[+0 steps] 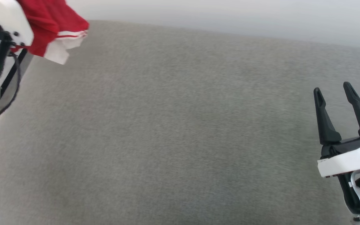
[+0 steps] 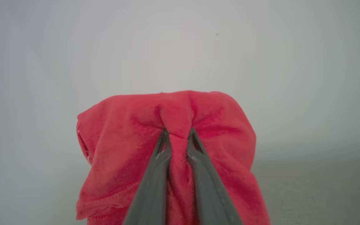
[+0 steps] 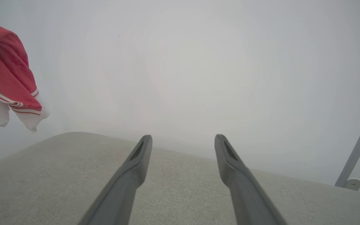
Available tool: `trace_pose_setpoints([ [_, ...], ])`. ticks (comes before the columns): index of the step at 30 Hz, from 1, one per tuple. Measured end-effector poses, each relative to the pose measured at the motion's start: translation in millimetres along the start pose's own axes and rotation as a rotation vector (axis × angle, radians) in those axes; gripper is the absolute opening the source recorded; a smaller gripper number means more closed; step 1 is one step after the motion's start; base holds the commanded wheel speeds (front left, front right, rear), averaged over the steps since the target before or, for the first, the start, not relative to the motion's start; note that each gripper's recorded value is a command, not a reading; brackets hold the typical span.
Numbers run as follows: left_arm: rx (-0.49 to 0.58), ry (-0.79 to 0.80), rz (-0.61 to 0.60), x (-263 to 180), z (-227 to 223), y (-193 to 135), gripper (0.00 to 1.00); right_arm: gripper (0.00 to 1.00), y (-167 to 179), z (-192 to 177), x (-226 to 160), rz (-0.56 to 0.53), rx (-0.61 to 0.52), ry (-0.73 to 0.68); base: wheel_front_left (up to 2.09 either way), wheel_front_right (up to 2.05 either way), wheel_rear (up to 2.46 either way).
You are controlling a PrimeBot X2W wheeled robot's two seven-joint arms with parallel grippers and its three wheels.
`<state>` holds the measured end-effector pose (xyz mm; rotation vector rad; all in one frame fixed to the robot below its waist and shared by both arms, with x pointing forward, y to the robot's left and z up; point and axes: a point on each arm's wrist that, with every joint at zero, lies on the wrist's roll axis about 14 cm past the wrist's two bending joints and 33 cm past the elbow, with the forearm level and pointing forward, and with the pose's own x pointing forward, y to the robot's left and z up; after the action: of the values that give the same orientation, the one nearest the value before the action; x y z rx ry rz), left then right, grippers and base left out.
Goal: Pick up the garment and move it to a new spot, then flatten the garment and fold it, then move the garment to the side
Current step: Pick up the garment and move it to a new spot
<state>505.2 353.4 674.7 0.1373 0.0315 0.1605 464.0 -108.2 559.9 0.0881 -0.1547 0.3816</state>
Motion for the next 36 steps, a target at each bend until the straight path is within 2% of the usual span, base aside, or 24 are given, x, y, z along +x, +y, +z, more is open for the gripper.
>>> trace_pose_setpoints([
  [12,0.058,-0.001,-0.325,-23.4,34.0,-132.2,0.00,1.00,-57.2,21.8,-49.4,-0.216,-0.047,-0.043,0.00,0.00,0.00],
  [18,0.061,0.066,-0.500,-45.0,21.4,-203.9,0.00,1.00,-86.4,27.2,-81.6,-0.334,-0.061,-0.048,0.00,0.00,0.00],
  [22,0.063,0.156,-0.600,-60.7,-3.6,-242.8,0.00,1.00,-98.1,25.3,-99.2,-0.393,-0.059,-0.039,0.00,0.00,0.00],
  [27,0.063,0.354,-0.708,-83.7,-63.2,-280.8,0.00,1.00,-104.8,19.1,-113.8,-0.438,-0.048,-0.023,0.00,0.00,0.00],
  [36,0.026,0.705,-0.788,-123.5,-173.1,-311.1,0.00,1.00,-104.2,3.4,-125.1,-0.458,-0.029,0.017,0.00,0.00,0.00],
])
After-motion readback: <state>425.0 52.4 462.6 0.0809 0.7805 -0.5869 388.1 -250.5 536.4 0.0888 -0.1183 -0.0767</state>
